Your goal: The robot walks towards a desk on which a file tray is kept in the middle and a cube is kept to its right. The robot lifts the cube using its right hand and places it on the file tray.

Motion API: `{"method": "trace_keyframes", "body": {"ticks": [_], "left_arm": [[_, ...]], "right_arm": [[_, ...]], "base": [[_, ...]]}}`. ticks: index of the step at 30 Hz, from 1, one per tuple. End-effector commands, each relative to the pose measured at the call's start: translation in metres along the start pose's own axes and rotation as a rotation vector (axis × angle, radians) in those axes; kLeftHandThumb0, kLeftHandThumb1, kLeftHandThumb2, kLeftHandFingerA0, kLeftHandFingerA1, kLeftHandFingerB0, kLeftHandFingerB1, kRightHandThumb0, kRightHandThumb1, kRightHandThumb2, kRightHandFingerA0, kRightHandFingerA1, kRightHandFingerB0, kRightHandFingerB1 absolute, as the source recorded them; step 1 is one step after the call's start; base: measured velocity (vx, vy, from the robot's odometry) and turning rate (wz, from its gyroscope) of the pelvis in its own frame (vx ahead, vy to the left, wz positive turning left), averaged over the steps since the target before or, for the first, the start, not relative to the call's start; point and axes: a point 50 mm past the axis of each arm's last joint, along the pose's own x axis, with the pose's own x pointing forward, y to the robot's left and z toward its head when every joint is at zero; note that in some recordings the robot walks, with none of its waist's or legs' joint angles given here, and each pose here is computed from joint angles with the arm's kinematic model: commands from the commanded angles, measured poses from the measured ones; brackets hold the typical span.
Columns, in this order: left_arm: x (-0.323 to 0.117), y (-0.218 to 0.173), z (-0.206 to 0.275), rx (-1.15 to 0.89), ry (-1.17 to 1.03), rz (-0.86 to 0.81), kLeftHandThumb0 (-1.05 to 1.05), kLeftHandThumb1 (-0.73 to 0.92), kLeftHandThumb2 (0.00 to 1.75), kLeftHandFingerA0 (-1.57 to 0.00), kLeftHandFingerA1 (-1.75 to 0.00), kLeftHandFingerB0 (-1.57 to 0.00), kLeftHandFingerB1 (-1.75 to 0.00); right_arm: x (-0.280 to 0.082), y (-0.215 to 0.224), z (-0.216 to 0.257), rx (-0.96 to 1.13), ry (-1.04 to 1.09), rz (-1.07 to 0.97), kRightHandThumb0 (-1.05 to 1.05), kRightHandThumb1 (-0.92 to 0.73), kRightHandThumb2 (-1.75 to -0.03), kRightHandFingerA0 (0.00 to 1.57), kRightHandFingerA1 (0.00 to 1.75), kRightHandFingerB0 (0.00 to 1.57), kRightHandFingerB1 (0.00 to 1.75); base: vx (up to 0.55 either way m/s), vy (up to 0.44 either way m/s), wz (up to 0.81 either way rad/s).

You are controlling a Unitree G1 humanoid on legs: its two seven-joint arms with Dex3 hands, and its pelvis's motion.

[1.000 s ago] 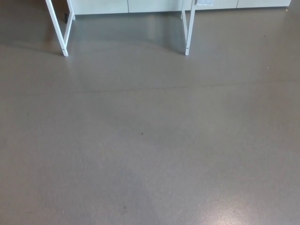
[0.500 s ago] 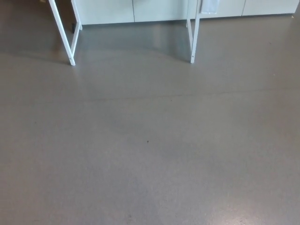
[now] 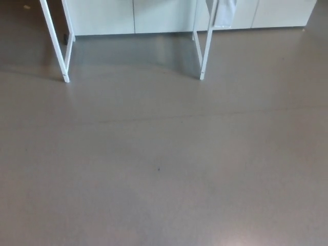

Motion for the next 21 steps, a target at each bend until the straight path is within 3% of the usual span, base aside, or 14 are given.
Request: {"method": "trace_keyframes", "body": {"ticks": [1,12,21], "left_arm": [[-0.001,0.001,-0.002,0.009,0.012,0.003,-0.47,0.72,0.6,-0.46,-0.68,-0.41,-0.51],[0.0,0.002,0.001,0.011,0.009,0.005,-0.47,0.72,0.6,-0.46,-0.68,-0.41,-0.51],[0.001,0.008,0.011,0.011,-0.01,0.016,-0.47,0.72,0.6,-0.46,-0.68,-0.41,-0.51]], "right_arm": [[0.0,-0.007,0.004,0.002,-0.026,-0.016,-0.54,-0.51,-0.83,0.63,0.61,0.32,0.46],[0.0,-0.006,0.004,0.007,-0.025,-0.017,-0.54,-0.51,-0.83,0.63,0.61,0.32,0.46],[0.003,-0.006,0.009,0.023,-0.039,-0.024,-0.54,-0.51,-0.83,0.63,0.61,0.32,0.46]], "base": [[0.24,-0.189,0.14],[0.32,-0.158,0.15],[0.38,0.083,-0.15]]}}
